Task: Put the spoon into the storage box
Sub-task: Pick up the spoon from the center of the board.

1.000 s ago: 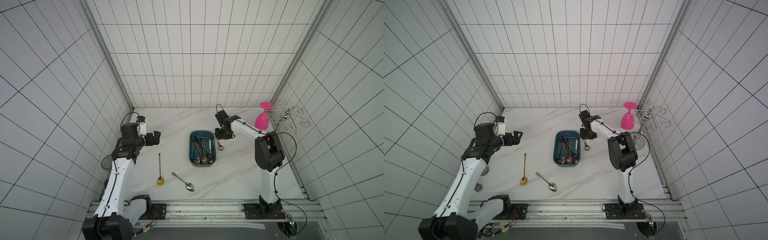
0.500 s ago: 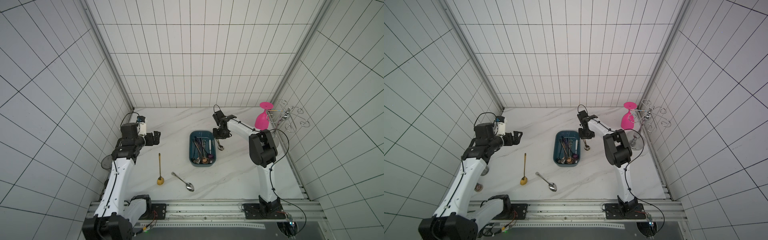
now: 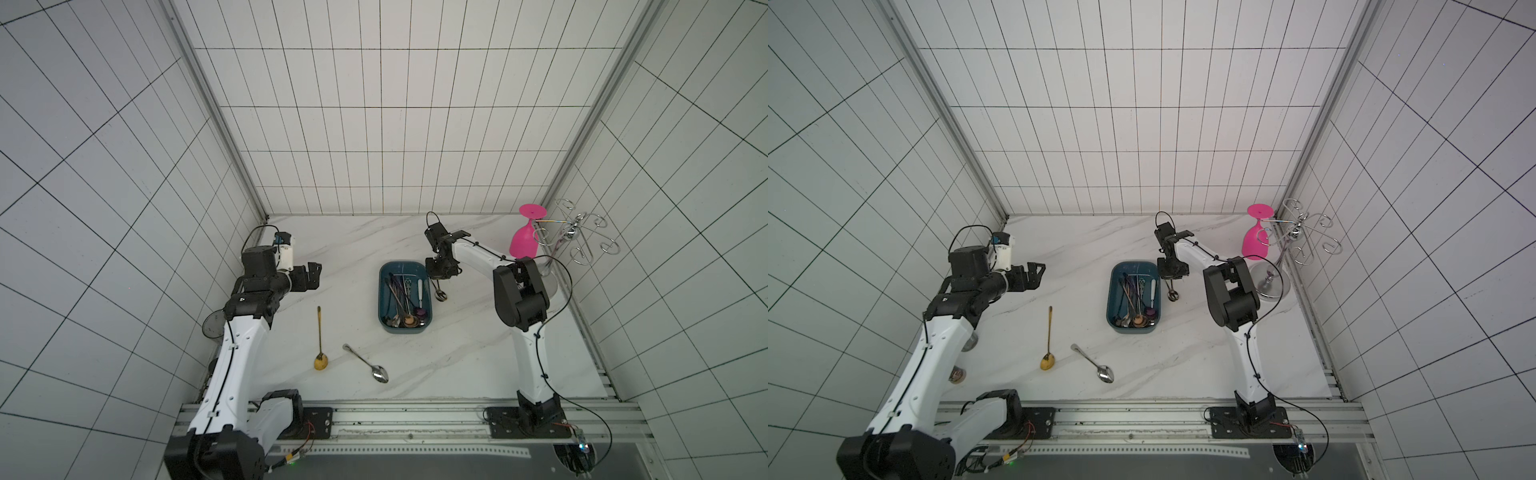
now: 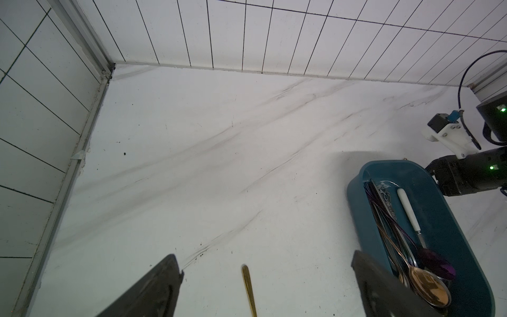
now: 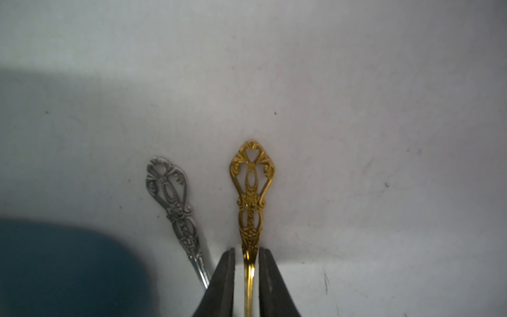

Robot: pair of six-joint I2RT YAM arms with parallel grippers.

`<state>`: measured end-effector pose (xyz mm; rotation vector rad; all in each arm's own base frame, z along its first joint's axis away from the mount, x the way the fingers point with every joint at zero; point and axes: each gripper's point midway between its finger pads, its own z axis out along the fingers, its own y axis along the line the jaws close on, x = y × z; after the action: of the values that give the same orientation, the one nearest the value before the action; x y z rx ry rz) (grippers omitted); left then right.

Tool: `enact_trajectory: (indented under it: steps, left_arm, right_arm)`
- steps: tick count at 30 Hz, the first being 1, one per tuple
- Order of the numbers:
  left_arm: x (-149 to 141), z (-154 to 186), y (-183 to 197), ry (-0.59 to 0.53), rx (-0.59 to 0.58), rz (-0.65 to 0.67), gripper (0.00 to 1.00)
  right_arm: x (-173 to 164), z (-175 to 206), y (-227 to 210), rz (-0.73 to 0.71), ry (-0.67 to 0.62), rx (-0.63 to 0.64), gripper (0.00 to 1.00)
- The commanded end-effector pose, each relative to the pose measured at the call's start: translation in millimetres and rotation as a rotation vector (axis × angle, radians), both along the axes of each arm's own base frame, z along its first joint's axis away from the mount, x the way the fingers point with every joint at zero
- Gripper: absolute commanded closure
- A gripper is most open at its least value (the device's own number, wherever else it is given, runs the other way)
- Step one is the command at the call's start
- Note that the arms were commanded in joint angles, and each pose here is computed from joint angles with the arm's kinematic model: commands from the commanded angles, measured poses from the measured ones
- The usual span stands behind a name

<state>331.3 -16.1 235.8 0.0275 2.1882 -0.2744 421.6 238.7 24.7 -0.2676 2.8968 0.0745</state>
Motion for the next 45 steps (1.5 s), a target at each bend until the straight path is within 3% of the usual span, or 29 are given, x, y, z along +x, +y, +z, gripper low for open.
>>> enact_trajectory:
  steps: [1, 13, 21, 32, 45]
  left_arm:
    - [2.2, -1.4, -1.0, -0.014, 0.003, -0.007, 0.01]
    - [3.1, 0.7, 1.2, -0.019, 0.008, 0.001, 0.01]
    - [2.0, 0.3, 2.4, -0.021, 0.004, 0.004, 0.01]
    - [1.7, 2.0, 2.2, -0.02, 0.006, 0.003, 0.01]
    - [1.5, 2.7, -1.7, -0.019, 0.009, -0.01, 0.01]
  right_arm:
    - [-6.9, -14.7, -13.2, -0.001, 0.035, -0.051, 0.82]
    - [-26.5, -13.1, -36.7, 0.017, 0.013, -0.115, 0.85]
    - [-32.1, -11.8, -44.4, 0.031, 0.006, -0.138, 0.97]
    - [-30.6, 24.0, -53.5, 0.041, -0.058, -0.178, 1.0]
    - [-24.9, 69.3, -62.3, 0.198, -0.213, -0.557, 1.0]
